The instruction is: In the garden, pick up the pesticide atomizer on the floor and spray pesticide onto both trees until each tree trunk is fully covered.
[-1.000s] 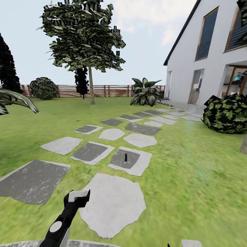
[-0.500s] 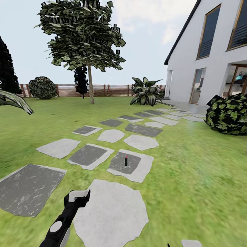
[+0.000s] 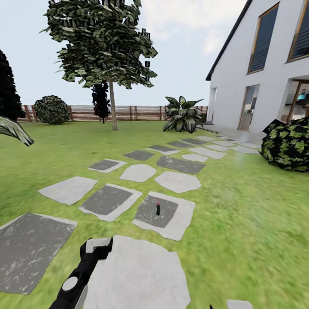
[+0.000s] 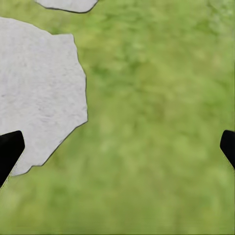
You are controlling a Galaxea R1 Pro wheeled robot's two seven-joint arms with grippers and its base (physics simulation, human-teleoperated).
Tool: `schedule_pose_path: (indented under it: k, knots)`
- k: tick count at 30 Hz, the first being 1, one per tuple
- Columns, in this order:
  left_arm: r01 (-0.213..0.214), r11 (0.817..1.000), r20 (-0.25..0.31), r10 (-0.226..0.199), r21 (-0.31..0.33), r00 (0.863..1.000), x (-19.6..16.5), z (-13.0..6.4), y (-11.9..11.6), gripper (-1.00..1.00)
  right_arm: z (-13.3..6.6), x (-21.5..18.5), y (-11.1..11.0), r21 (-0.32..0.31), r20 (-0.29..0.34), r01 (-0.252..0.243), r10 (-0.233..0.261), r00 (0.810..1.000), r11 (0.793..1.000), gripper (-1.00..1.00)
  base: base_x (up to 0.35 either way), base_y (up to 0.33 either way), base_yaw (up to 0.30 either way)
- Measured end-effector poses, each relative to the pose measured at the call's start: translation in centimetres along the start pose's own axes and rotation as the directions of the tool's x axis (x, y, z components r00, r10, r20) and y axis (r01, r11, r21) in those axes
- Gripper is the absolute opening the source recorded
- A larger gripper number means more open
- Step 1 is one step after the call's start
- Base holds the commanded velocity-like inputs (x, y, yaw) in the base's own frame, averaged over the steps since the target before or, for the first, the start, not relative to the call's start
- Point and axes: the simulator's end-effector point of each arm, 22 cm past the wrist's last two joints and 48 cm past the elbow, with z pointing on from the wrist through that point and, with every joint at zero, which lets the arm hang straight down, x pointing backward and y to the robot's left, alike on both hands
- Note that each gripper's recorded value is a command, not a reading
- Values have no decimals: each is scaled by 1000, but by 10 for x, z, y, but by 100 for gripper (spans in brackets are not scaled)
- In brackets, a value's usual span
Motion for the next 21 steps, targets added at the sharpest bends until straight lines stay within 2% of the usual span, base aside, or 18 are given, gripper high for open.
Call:
schedule_pose_path:
  k: [21]
  knots:
    - [0,1000,0,0,0,1000,0,0,0,100,0,0,0,0,0,0,0,1000,1000,100,335,-11,0]
